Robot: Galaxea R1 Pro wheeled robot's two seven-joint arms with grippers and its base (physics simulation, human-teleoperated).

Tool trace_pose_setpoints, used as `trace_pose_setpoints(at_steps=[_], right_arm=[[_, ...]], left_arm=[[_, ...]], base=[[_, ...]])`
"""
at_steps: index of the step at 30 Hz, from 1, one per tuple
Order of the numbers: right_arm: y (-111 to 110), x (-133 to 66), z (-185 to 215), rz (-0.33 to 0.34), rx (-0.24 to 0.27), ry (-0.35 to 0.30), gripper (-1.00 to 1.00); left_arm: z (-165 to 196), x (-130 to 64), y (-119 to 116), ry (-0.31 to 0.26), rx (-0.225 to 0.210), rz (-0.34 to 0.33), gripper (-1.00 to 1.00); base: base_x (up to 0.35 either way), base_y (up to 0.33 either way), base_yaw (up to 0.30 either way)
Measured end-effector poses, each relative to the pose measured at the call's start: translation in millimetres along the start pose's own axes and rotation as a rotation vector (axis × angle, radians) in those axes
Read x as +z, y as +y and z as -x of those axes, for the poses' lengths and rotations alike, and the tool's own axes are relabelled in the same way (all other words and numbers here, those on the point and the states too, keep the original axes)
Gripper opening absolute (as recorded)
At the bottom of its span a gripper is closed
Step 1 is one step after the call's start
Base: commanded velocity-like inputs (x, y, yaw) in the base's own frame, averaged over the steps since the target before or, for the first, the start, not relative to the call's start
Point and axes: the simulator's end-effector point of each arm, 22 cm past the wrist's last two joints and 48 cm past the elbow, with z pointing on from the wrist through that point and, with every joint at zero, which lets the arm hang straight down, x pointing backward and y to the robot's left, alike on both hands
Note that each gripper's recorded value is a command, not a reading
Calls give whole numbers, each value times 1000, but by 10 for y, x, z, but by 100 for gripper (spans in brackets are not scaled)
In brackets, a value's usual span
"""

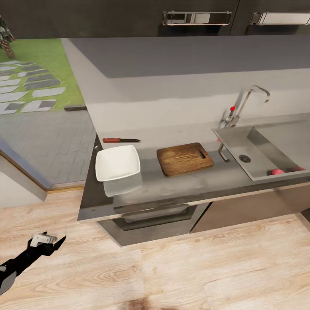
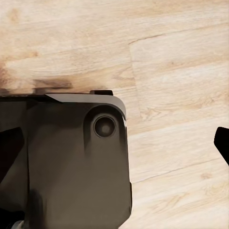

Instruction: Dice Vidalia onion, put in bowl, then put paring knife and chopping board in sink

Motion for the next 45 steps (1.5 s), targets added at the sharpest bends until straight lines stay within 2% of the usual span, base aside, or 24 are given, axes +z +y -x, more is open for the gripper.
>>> trace_pose_setpoints(at_steps=[5,13,18,24,28,39,45], right_arm=[[0,0,0,0,0,0,100],[-15,2,2,-1,-2,-1,100],[-22,3,1,-2,-2,-1,100],[-20,3,4,-2,-3,-2,100],[-14,2,4,-1,-3,-2,100],[-13,2,4,-1,-3,-2,100],[-18,3,4,-1,-3,-2,100]], left_arm=[[-166,-118,-160,-30,39,-20,100],[-498,-273,-402,-12,44,-50,100],[-599,-314,-624,-31,47,-68,100],[-660,-279,-687,-42,25,9,100],[-766,-281,-853,-32,5,17,100],[-1063,-433,-1060,6,-14,12,100],[-1124,-531,-1002,-16,-8,78,100]], base=[[0,0,0],[0,0,0],[0,0,0],[0,0,0],[0,0,0],[0,0,0],[0,0,0]])
